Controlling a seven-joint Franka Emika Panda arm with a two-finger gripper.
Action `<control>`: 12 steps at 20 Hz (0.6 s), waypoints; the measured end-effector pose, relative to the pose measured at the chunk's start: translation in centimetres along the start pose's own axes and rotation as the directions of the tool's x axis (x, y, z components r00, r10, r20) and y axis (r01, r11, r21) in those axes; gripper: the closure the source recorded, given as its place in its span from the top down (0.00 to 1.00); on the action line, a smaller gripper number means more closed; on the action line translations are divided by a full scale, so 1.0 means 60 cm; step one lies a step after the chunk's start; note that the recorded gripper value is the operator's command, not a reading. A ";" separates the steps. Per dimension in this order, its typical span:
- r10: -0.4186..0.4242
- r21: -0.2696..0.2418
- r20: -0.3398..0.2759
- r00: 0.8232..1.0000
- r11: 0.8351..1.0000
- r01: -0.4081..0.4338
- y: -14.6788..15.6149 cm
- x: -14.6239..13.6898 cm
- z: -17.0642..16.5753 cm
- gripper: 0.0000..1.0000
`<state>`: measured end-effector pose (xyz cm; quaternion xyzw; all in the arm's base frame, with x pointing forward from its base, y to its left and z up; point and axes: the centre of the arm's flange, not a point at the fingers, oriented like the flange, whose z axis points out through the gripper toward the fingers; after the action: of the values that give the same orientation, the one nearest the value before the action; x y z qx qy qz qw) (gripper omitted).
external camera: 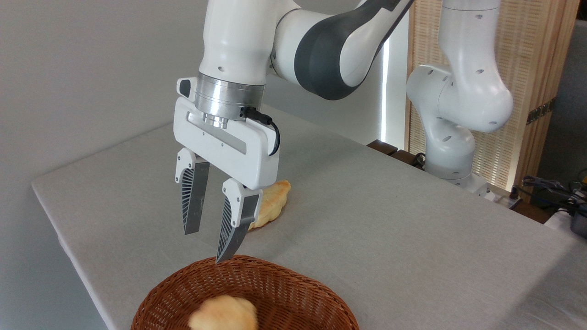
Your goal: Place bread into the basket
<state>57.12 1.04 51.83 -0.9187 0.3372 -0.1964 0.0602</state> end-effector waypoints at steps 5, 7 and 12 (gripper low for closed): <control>0.006 -0.001 -0.003 1.000 1.000 -0.006 0.005 0.005 -0.001 1.00; 0.008 -0.007 -0.009 1.000 1.000 -0.008 0.020 0.021 -0.007 1.00; -0.020 -0.087 0.043 0.999 0.996 0.024 0.083 0.098 -0.076 1.00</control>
<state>56.42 -6.44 56.70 -0.9280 0.3341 -0.1627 0.0250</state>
